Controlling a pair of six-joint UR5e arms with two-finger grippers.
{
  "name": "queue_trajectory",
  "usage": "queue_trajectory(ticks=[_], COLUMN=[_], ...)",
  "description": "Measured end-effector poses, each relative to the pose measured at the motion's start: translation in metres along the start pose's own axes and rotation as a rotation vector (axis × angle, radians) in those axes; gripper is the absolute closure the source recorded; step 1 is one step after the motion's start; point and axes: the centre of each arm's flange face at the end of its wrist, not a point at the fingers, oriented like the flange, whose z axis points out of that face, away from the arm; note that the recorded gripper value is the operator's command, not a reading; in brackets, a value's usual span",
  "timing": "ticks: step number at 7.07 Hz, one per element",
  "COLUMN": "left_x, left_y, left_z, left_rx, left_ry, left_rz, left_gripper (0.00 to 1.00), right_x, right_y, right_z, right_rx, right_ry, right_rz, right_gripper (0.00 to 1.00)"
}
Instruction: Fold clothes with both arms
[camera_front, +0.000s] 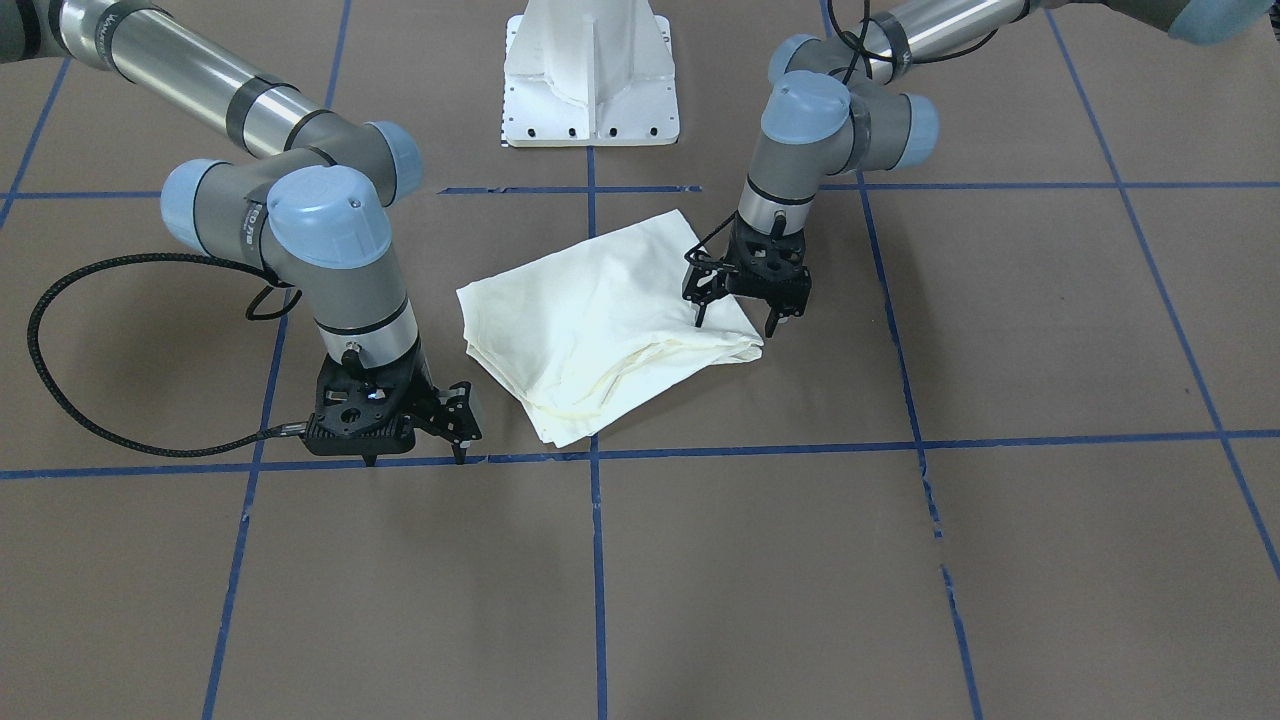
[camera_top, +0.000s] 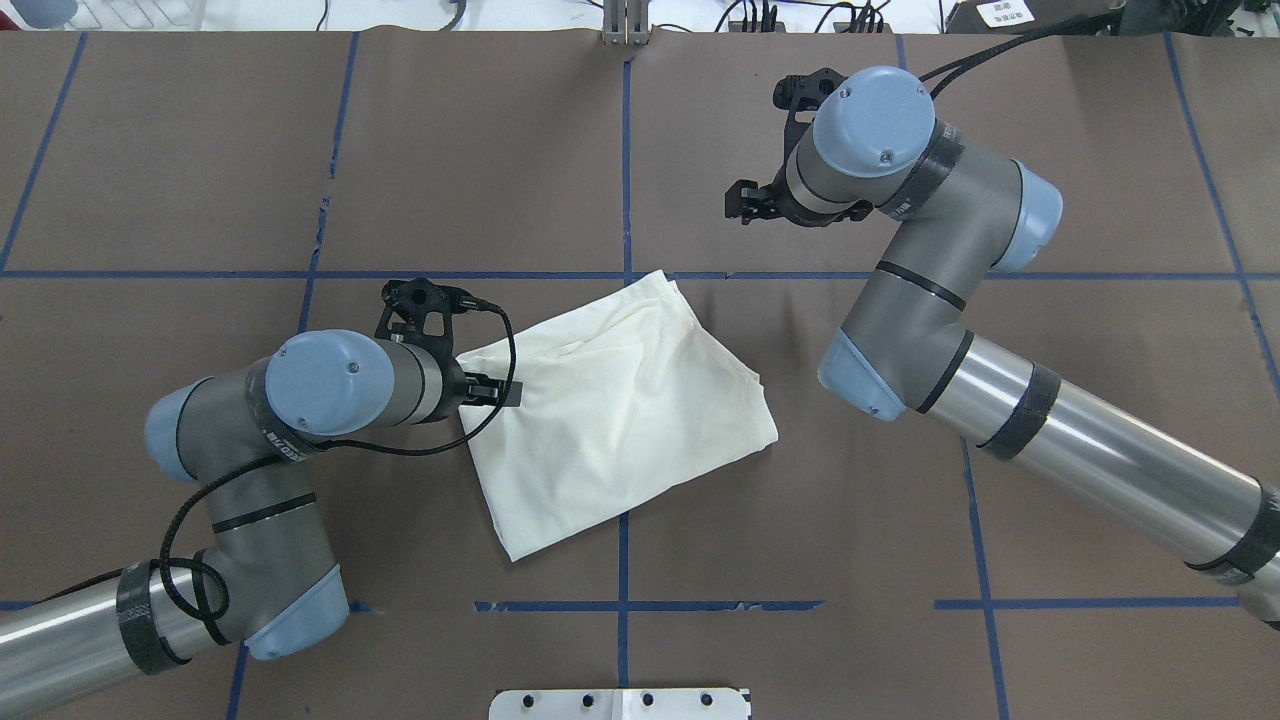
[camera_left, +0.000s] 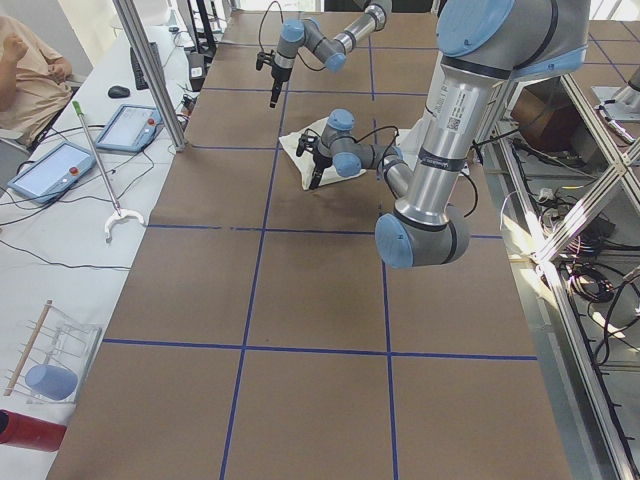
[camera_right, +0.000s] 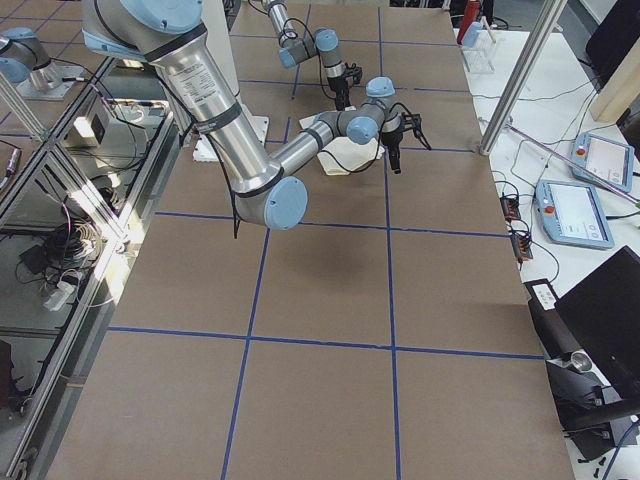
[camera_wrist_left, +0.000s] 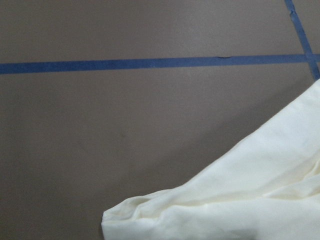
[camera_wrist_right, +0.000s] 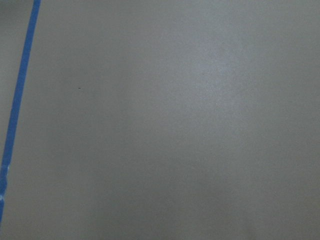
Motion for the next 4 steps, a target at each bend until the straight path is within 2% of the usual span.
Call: queue_trajectory(ticks=[4], left_x=[-0.041], left_y=[-0.054], left_z=[0.011], left_rx=[0.037], left_ry=[-0.094], left_rz=[-0.050], left_gripper=[0.00], right_x=[-0.002], right_y=[-0.001], right_z=[-0.001], right_rx=[0.002], right_ry=[-0.003], right_rz=[0.000], right_gripper=[0.00])
